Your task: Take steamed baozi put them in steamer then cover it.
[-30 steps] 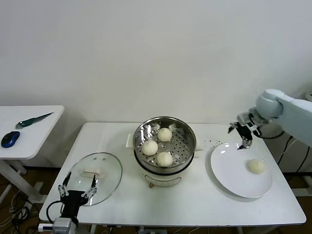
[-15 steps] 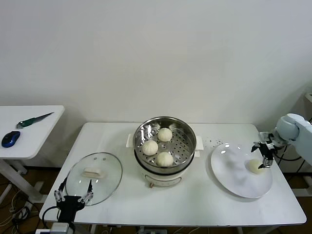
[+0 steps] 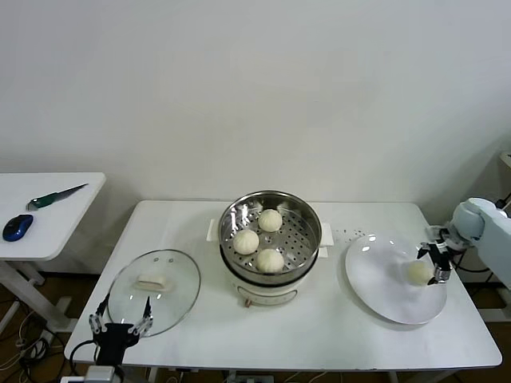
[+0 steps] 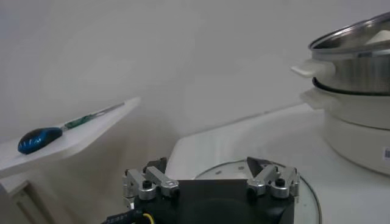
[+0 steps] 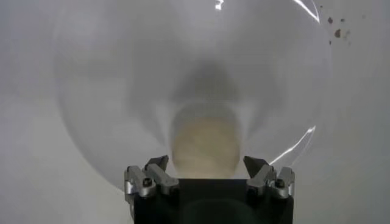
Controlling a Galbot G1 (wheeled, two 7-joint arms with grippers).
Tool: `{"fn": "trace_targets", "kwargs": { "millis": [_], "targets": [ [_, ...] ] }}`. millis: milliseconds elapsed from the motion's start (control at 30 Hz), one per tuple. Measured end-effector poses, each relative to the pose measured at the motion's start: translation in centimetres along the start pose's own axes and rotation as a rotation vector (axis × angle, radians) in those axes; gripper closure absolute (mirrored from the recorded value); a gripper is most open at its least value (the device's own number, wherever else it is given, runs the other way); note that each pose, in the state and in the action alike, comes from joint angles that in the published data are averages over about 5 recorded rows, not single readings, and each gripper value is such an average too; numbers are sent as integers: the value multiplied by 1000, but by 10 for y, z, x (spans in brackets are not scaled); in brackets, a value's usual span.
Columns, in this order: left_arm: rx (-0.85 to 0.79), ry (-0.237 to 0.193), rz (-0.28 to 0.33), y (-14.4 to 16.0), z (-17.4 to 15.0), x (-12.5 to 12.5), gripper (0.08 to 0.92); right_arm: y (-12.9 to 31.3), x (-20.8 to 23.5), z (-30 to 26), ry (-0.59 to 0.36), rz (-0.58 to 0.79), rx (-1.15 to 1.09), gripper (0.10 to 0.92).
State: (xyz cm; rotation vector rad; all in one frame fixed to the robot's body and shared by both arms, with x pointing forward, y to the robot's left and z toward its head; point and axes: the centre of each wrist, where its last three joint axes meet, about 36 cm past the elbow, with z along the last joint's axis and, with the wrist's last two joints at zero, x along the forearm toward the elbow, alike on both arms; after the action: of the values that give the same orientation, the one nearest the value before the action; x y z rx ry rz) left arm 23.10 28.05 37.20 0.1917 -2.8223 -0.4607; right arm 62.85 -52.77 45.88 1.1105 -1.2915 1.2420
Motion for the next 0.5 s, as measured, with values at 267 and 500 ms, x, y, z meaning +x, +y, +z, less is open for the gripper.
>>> {"fn": "trace_targets", "kwargs": {
  "millis": [267,500],
  "targets": [
    [-3,4,-2,0,1,1,177,-3,-9,-5,-1,-8,1,237],
    [-4,4,-1,0,1,2,177,-5,-6,-4,1,-7,3,346]
  ]
}}
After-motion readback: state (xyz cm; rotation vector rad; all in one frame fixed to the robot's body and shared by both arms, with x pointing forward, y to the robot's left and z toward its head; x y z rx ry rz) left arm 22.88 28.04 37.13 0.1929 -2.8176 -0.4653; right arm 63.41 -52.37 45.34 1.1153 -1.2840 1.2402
